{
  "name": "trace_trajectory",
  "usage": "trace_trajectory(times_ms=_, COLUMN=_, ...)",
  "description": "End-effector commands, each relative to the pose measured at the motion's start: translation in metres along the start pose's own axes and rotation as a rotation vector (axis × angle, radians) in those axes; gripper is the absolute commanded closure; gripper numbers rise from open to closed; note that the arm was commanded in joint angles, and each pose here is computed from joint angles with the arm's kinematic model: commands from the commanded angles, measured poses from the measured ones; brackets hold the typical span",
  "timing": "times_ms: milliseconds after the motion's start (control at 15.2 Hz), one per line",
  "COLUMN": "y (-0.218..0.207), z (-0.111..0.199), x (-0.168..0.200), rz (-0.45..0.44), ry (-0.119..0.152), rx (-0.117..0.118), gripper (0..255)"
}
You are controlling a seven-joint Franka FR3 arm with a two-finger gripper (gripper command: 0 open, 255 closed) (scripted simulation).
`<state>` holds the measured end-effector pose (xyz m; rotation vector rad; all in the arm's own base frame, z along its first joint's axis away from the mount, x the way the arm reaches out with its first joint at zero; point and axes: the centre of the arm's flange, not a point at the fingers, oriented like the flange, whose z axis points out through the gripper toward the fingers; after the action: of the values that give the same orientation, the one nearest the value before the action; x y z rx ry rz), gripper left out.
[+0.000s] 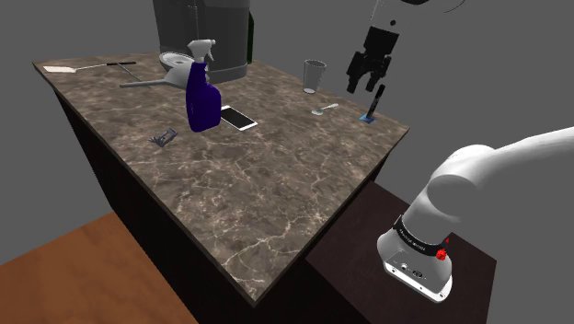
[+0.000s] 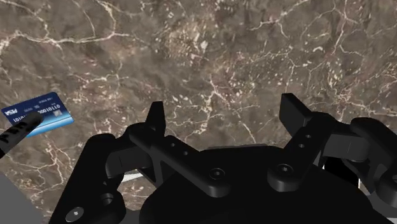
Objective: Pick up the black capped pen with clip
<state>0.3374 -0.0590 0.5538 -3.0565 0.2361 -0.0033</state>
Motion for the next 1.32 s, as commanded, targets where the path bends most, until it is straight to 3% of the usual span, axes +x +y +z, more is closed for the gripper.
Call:
trace_trajectory(times_ms=0, y=0.026, z=-0.002, x=0.008, rz=0.009, ry=-0.004, rx=-0.008, gripper=0)
trace_trajectory(times_ms=1056, y=0.223, z=0.001, x=0.064, rz=0.081, ry=-0.032, rx=-0.059, gripper=0)
trace_trajectory(times_ms=1254, y=0.234, z=0.012, x=0.067, rz=0.084, ry=-0.033, rx=-0.062, gripper=0)
